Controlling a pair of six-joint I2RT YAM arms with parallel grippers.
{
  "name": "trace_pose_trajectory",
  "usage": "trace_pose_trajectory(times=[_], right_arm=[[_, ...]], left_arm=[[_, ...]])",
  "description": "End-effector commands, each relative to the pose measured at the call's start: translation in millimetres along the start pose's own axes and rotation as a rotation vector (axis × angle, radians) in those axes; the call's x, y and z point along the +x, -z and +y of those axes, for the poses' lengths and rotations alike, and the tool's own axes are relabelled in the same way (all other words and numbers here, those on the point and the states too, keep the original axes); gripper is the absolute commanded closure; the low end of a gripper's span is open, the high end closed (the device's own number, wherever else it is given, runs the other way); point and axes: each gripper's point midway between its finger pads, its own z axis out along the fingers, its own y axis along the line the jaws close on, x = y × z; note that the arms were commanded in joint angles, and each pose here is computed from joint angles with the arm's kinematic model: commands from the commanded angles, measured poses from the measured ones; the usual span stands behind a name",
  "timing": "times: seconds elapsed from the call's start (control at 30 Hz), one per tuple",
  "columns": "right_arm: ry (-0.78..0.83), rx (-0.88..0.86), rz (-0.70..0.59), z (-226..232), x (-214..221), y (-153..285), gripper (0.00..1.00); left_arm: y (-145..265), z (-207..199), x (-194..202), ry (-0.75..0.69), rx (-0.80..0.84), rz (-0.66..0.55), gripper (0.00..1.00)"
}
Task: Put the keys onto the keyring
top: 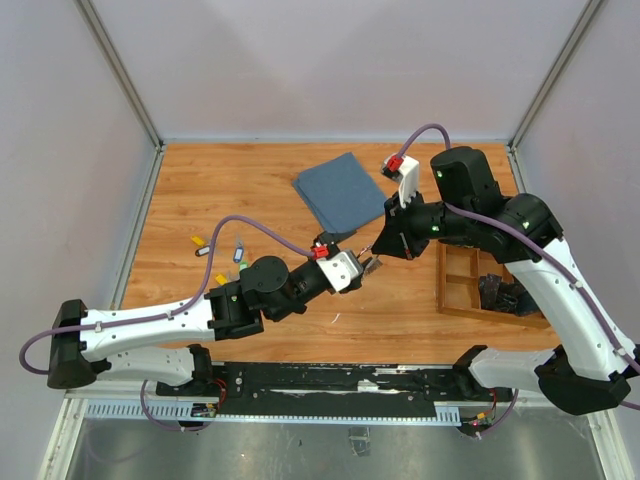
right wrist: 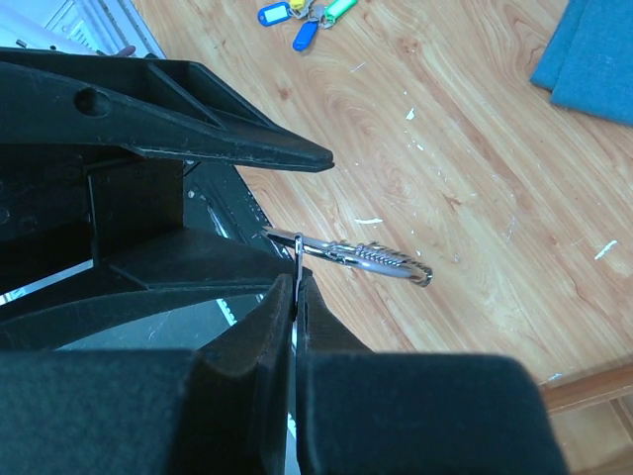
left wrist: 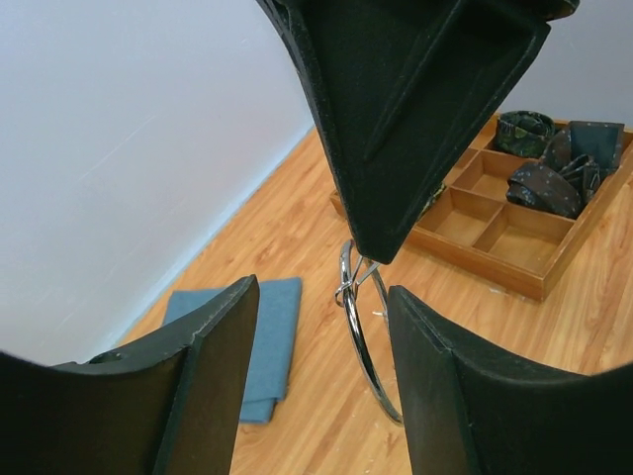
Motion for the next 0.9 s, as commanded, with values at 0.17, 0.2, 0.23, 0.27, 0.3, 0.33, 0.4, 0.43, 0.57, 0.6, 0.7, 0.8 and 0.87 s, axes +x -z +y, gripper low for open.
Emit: trace_pose_trajectory(times=[0.17, 0.2, 0.23, 0.27, 0.3, 0.33, 0.4, 0.43, 0.57, 0.6, 0.7, 0.8, 0.87], right_arm=[[-0.008, -0.050, -0.041, 13, -12, 7, 1.00], [-0.010, -0.054, -0.041, 14, -13, 6, 0.99], [-0.012, -0.058, -0.040, 14, -13, 5, 1.00], [-0.013, -0.063, -0.040, 15, -13, 5, 1.00], [-0.014, -0.067, -0.043, 16, -13, 5, 0.99], [-0.016, -0.071, -0.044, 16, -14, 4, 0.99], [-0.018, -0.081, -0.044, 18, -14, 4, 0.99], [-0.019, -0.086, -0.043, 18, -14, 4, 0.99], [-0.022, -0.098, -0.042, 21, -14, 4, 0.99], [-0.022, -0.099, -0.042, 21, -14, 5, 0.99], [-0.023, -0.112, -0.039, 23, -13, 4, 0.99], [-0.027, -0.114, -0.036, 23, -13, 4, 0.99], [-0.026, -0.114, -0.037, 23, -13, 3, 0.99]], left_arm=[[1, 6, -28, -0.045, -0.015, -0.068, 0.47], [1, 5, -29, -0.051, -0.013, -0.069, 0.47], [2, 5, -29, -0.055, -0.011, -0.071, 0.48], [2, 4, -29, -0.062, -0.009, -0.070, 0.49], [2, 4, -29, -0.068, -0.007, -0.071, 0.50], [2, 3, -29, -0.075, -0.005, -0.070, 0.51], [2, 2, -27, -0.091, 0.000, -0.063, 0.53], [1, 2, -26, -0.098, -0.001, -0.060, 0.54], [1, 2, -26, -0.116, -0.005, -0.056, 0.59], [1, 3, -27, -0.117, -0.004, -0.059, 0.61], [1, 2, -27, -0.125, -0.002, -0.061, 0.65], [1, 1, -28, -0.126, 0.003, -0.063, 0.66], [1, 0, -28, -0.124, 0.008, -0.065, 0.66]])
